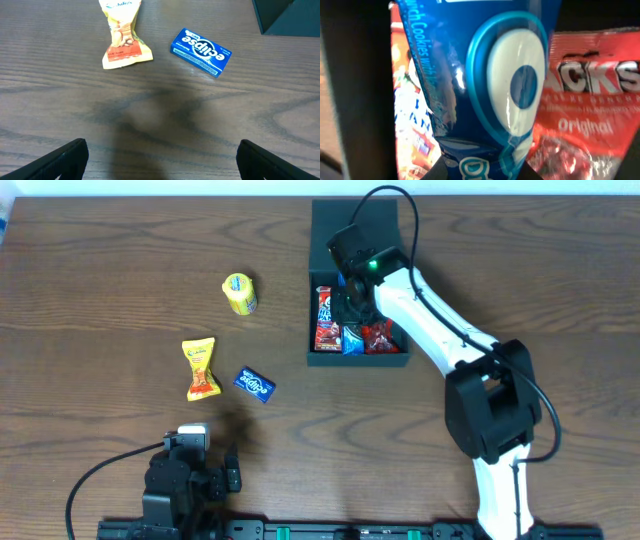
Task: Pack container
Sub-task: 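Lower the Oreo pack into the box between the red packs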
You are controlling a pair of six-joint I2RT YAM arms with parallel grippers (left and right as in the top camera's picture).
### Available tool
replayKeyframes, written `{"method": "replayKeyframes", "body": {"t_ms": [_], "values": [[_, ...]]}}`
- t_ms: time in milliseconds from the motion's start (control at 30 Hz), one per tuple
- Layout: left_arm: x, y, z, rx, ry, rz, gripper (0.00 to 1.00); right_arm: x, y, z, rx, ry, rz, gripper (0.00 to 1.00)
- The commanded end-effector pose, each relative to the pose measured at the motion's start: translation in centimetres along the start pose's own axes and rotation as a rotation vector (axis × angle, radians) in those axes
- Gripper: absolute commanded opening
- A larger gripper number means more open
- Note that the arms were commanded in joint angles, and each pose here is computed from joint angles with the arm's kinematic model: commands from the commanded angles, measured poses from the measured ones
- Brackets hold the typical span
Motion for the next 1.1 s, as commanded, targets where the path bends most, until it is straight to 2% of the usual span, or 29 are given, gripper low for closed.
{"method": "replayKeyframes", "body": {"t_ms": [0, 400, 433, 500, 533, 600, 667, 733, 967, 1067], "values": [[-1.1, 0.7, -0.2, -0.005, 0.014, 0.055, 0.96, 0.7, 0.8, -0.9, -0.016, 0.004, 0.006, 0.01], [-1.1, 0.7, -0.2, -0.005, 0.014, 0.055, 0.95, 0.5, 0.8, -1.0, -0.023, 0.004, 0.014, 0.02], [-1.1, 0.7, -0.2, -0.005, 0.014, 0.055, 0.95, 0.5, 0.8, -1.0, -0.023, 0.004, 0.014, 0.06], [-1.1, 0.7, -0.2, -0.005, 0.014, 0.055, 0.95, 0.6, 0.8, -1.0, -0.023, 0.004, 0.013, 0.29], [-1.1, 0.7, -0.2, -0.005, 0.014, 0.055, 0.95, 0.5, 0.8, -1.0, -0.023, 0.004, 0.014, 0.36], [-1.1, 0.7, -0.2, -0.005, 0.014, 0.055, 0.95, 0.5, 0.8, -1.0, -0.023, 0.003, 0.014, 0.57], [-1.1, 0.7, -0.2, -0.005, 0.014, 0.055, 0.96, 0.6, 0.8, -1.0, -0.023, 0.004, 0.013, 0.71], [-1.1, 0.7, -0.2, -0.005, 0.014, 0.055, 0.96, 0.6, 0.8, -1.0, -0.022, 0.003, 0.012, 0.8], [-1.1, 0.7, -0.2, -0.005, 0.014, 0.055, 0.95, 0.8, -1.9, -0.7, 0.014, 0.001, -0.028, 0.98], [-1.1, 0.7, -0.2, -0.005, 0.014, 0.055, 0.95, 1.0, -4.6, -0.4, 0.055, -0.001, -0.075, 0.99]]}}
Point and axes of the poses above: each gripper's point midway between its finger pads, its own y axis out along the fingers, its own z axis along the line the jaws close on, x = y × z, the point moved 9 cm from there along -y, back along the fingers, and after that the axes turned 14 degrees about y, right-handed, at the moved point
